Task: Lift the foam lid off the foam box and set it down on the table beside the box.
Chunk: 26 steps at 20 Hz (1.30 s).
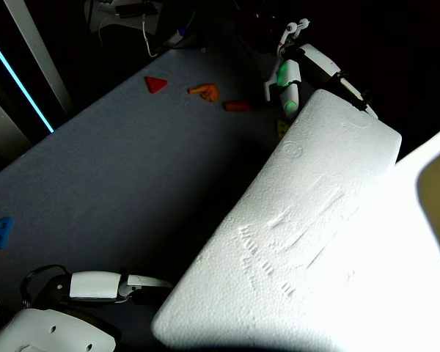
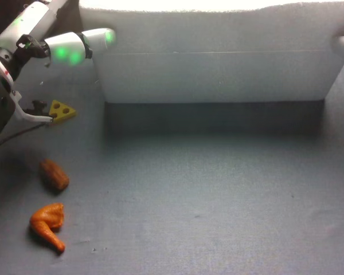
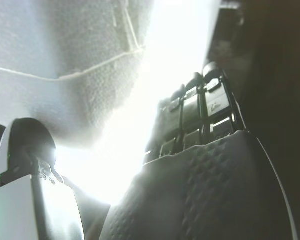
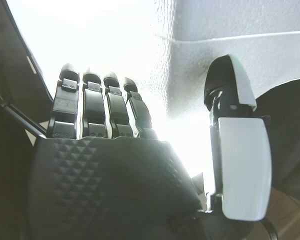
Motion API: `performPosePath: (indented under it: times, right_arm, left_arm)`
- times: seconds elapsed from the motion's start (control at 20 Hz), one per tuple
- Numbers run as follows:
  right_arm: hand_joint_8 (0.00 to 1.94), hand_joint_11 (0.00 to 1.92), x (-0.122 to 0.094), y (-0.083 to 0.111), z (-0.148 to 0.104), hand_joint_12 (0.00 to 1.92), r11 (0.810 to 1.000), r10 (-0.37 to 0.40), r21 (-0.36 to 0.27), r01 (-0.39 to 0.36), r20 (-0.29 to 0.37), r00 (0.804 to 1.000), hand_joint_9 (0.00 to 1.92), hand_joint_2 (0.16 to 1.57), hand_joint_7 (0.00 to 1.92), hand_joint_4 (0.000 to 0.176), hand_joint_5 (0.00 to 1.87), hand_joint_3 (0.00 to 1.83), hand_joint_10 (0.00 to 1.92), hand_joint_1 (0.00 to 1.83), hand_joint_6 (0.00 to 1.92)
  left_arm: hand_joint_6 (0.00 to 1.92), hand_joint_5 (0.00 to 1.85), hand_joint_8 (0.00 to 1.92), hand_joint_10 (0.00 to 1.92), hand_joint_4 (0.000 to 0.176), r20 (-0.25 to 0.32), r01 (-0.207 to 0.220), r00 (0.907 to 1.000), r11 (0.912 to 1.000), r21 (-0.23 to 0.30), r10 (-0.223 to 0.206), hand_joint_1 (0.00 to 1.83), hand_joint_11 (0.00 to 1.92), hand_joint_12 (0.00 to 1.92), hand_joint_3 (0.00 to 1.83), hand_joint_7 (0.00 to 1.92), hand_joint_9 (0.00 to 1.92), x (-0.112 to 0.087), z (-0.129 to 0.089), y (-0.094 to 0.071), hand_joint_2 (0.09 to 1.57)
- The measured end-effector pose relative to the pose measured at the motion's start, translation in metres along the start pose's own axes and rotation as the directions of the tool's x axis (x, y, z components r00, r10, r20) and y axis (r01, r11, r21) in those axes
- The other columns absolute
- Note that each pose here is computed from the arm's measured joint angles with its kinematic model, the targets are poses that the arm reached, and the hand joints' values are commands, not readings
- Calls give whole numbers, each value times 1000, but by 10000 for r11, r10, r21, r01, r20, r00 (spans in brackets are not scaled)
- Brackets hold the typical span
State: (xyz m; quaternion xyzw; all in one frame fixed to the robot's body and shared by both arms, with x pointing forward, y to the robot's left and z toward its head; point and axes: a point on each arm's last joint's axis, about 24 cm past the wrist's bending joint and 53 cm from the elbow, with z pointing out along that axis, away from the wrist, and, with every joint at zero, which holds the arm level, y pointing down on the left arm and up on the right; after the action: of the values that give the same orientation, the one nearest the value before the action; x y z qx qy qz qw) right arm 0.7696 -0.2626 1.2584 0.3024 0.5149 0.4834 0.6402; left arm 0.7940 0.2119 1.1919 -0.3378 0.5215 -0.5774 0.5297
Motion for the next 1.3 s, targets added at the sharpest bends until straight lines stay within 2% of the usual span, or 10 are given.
performPosePath:
  times: [0.2,0.3,0.7,0.75,0.8,0.85,0.9,1.1,1.25,1.3]
  right_arm:
    - [0,0,0,1,0,0,10000,31,-32,-31,-13,10000,0,1113,0,0,0,2,0,647,0]
    - [0,0,1,1,0,0,10000,13,-52,-13,-33,10000,0,1120,0,0,0,5,0,640,0]
    - [0,0,0,3,0,0,9998,126,-131,-127,-13,9999,0,1152,0,0,0,14,0,593,0]
    - [0,0,1,4,0,0,9997,168,-166,-168,6,9999,0,1153,0,0,0,13,0,587,0]
    - [0,0,1,5,-1,0,9996,200,-210,-200,27,9998,0,1166,0,0,0,17,0,552,0]
    - [6,0,0,7,-1,0,9995,201,-258,-200,48,9998,0,1175,14,0,8,19,0,543,3]
    - [2,0,0,8,-1,0,9993,190,-325,-187,65,9998,0,1196,5,0,1,24,0,540,0]
    - [20,0,3,14,-3,0,9983,302,-508,-300,42,9995,40,1219,55,0,84,25,20,539,40]
    - [0,0,8,23,-6,0,9960,407,-792,-403,33,9992,0,1209,0,0,0,12,0,492,0]
    - [0,0,8,27,-7,0,9949,405,-930,-400,37,9992,0,1203,0,0,0,9,0,485,0]
  left_arm:
    - [0,0,0,0,29,-131,-27,9999,9999,160,29,545,0,0,0,0,0,4,0,-4,976]
    - [0,0,0,0,42,-252,-50,9997,9996,263,56,553,0,0,0,0,0,8,0,-7,978]
    - [5,13,0,0,43,-319,33,9995,9996,269,-24,589,0,0,19,0,0,13,1,-6,1036]
    - [11,30,0,0,39,-319,40,9995,9996,269,-32,596,0,0,24,0,0,13,1,-6,1051]
    - [10,52,0,0,12,-315,47,9995,9996,271,-38,574,1,2,21,0,0,13,1,-6,1133]
    - [12,64,0,0,9,-312,60,9995,9996,294,-51,563,14,8,23,0,0,13,1,-7,1160]
    - [8,79,0,3,10,-296,79,9995,9993,360,-68,520,2,111,15,0,11,12,1,-8,1193]
    - [12,109,8,10,21,-305,136,9995,9984,554,-119,466,0,177,14,25,34,14,-1,-14,1238]
    - [9,95,6,11,39,-258,136,9996,9962,860,-115,509,0,444,0,14,56,10,-4,-25,1186]
    - [8,89,5,7,30,-225,118,9997,9945,1041,-95,535,0,473,0,9,48,7,-6,-32,1175]
